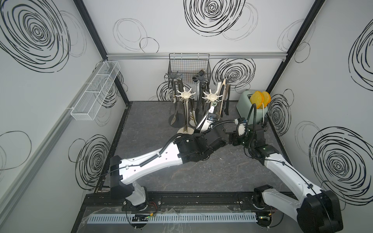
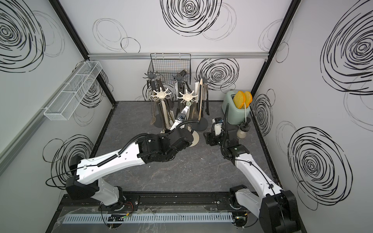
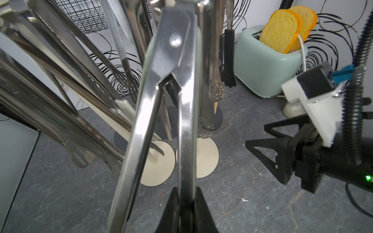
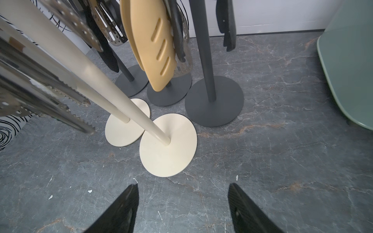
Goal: Hang food tongs on kitchen utensil racks
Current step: Hang the food tongs on the rack.
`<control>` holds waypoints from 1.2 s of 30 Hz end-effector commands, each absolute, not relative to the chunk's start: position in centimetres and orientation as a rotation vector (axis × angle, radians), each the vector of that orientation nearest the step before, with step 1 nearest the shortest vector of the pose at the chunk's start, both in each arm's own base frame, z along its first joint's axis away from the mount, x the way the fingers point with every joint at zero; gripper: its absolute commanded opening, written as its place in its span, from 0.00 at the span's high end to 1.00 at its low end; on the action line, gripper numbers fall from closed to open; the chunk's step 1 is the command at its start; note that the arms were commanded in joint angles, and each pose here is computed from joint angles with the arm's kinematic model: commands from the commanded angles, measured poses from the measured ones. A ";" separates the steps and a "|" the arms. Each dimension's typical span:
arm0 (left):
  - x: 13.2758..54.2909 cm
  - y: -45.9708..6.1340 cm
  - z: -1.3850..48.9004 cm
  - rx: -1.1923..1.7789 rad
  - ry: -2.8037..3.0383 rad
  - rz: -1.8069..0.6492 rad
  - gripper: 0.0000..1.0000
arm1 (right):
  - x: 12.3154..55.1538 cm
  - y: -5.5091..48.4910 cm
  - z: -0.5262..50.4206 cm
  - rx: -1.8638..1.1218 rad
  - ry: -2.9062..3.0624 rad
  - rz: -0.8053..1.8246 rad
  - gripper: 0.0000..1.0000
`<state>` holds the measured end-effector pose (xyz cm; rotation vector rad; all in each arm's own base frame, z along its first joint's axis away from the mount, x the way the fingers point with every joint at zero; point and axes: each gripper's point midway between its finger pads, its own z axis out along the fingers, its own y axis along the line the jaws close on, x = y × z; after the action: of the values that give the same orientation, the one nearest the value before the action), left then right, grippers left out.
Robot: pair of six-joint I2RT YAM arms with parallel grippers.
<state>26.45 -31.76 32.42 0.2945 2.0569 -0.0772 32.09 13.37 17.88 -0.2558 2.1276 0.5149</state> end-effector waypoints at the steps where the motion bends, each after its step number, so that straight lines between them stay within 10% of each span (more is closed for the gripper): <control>1: 26.7 -30.7 34.3 0.216 2.022 -0.122 1.00 | 32.3 13.7 18.4 -0.266 2.100 0.521 0.27; 21: 28.4 -31.0 30.1 0.230 2.079 -0.121 1.00 | 32.3 13.6 18.1 -0.264 2.108 0.522 0.27; 36: 28.9 -33.0 29.3 0.268 2.081 -0.174 0.81 | 32.2 13.5 18.1 -0.261 2.110 0.515 0.27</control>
<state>28.57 -32.48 29.42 0.2662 2.0856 -0.1543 32.19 13.39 17.93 -0.2554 2.1235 0.5150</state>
